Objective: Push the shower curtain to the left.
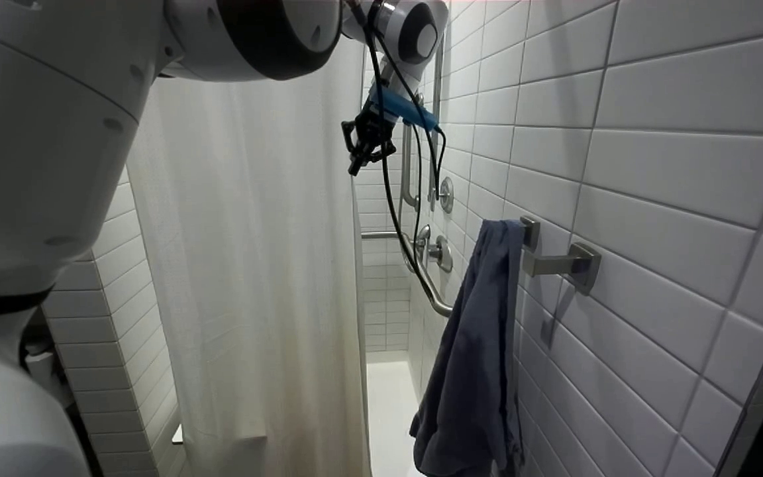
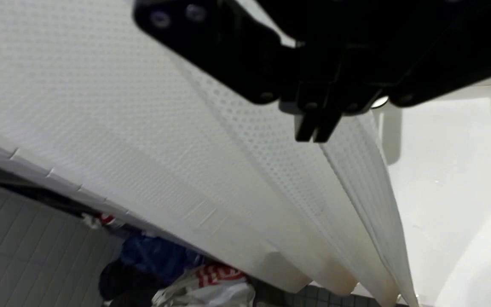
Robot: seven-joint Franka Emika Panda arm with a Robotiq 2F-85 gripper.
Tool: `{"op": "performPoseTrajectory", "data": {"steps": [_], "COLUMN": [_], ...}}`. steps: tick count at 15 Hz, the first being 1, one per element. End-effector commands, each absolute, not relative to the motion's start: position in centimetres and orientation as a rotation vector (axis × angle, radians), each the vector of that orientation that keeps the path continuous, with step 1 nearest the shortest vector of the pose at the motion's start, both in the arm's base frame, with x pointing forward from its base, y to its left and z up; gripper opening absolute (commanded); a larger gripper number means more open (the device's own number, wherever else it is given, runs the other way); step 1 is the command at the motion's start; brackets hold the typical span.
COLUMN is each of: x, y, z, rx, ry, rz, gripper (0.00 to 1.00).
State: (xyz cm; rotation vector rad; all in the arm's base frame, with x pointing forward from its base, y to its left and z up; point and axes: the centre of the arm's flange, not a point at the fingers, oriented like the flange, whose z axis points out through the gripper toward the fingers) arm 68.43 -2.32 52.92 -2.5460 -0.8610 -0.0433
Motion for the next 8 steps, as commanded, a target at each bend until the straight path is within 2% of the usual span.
{"op": "performPoseTrajectory", "data": {"steps": [1,5,8], "x": [67.5,66.0,65.8], "y": [-1.0,1.7,5.2], "z": [54.2,54.7,54.4], "rx": [-2.449,-2.326,-2.33], "ry": [-1.072,-1.258,-1.207], "rz": [0.102,0.187,0.156], "gripper": [0.0,0.0,0.0]}}
